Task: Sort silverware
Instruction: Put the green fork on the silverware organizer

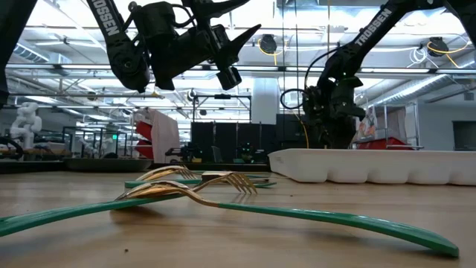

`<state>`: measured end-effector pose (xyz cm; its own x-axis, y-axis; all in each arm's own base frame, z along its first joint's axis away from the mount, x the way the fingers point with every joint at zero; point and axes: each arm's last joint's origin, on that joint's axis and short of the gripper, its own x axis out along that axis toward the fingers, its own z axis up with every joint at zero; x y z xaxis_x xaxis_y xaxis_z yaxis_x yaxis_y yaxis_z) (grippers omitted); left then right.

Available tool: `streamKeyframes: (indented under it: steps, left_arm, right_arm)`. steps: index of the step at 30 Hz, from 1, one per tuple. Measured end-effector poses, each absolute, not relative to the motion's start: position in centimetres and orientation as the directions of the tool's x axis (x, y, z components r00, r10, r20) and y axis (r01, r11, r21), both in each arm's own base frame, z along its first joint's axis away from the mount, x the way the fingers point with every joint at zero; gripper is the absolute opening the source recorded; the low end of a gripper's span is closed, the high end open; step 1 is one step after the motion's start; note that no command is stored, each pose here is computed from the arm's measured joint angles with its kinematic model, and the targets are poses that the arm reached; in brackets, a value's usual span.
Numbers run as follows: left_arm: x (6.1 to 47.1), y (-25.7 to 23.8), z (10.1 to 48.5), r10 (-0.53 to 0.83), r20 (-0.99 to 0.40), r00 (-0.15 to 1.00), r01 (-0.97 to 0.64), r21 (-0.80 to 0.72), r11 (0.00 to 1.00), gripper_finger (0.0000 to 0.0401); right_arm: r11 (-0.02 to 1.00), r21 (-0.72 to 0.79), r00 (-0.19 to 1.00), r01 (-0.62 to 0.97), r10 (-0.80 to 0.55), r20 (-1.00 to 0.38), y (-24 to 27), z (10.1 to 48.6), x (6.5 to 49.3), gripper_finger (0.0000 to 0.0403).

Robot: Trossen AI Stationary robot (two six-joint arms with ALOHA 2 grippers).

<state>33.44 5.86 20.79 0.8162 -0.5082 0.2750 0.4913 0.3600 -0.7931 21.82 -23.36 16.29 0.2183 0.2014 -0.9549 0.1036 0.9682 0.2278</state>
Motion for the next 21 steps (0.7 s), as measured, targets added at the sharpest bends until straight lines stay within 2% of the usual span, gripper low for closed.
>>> streamKeyframes:
  steps: [21]
  left_arm:
    - [33.44, 5.87, 20.79, -0.508, 0.275, 0.817, 0.491, -0.793, 0.360, 0.0202]
  right_arm:
    - [0.976, 0.181, 0.201, 0.120, 0.155, -0.967, -23.04, 15.74, 22.20, 0.0001]
